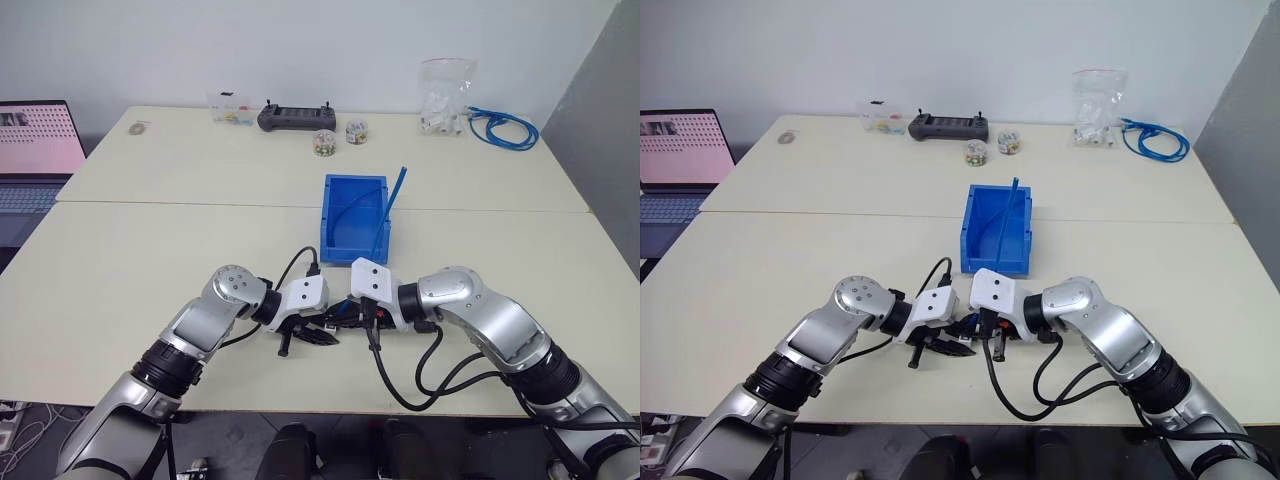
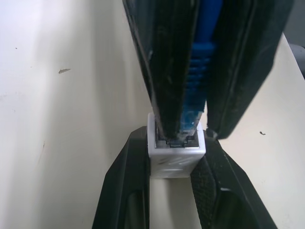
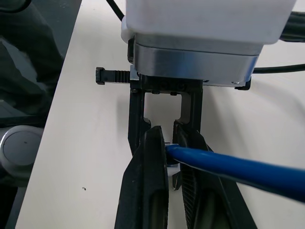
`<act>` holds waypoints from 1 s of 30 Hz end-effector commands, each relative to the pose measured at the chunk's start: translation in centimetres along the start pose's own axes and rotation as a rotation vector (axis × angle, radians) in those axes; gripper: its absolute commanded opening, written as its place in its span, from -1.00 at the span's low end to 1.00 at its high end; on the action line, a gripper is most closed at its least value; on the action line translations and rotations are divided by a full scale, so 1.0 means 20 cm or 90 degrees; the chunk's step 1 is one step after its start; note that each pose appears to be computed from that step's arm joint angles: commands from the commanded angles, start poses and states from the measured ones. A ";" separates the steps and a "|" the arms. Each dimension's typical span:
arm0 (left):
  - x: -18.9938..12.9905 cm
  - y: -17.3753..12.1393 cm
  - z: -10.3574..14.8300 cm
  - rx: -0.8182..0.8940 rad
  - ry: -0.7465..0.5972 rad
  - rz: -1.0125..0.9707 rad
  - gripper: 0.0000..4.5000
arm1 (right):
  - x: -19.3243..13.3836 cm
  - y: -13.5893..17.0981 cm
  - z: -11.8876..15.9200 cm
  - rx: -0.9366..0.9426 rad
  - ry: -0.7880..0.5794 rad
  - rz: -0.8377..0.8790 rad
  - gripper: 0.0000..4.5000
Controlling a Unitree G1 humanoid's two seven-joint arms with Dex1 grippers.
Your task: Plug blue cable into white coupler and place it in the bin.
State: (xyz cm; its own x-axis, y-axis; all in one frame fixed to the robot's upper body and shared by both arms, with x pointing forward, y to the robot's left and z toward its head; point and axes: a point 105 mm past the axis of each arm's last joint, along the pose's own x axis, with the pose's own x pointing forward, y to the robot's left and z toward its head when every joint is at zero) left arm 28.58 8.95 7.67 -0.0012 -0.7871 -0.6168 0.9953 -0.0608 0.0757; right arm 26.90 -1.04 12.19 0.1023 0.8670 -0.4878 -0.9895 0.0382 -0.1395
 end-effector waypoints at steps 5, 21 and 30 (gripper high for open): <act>0.03 0.02 -0.03 -0.013 0.016 0.021 -0.65 | 0.09 0.10 -0.13 0.059 0.052 0.106 -0.97; 0.00 0.03 -0.04 -0.029 0.011 0.049 -0.65 | 0.14 0.16 -0.39 0.119 0.119 0.124 -0.97; 0.01 0.02 -0.03 -0.031 0.003 0.049 -0.65 | 0.15 0.17 -0.43 0.150 0.127 0.122 -0.97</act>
State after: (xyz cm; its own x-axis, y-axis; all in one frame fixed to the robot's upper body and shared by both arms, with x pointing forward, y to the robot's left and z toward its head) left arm 28.40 9.30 6.32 0.0238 -0.7735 -0.6333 0.9990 -0.0049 0.0436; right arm 27.33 -0.89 9.64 0.0339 0.8631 -0.5038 -0.9971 -0.0049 -0.0756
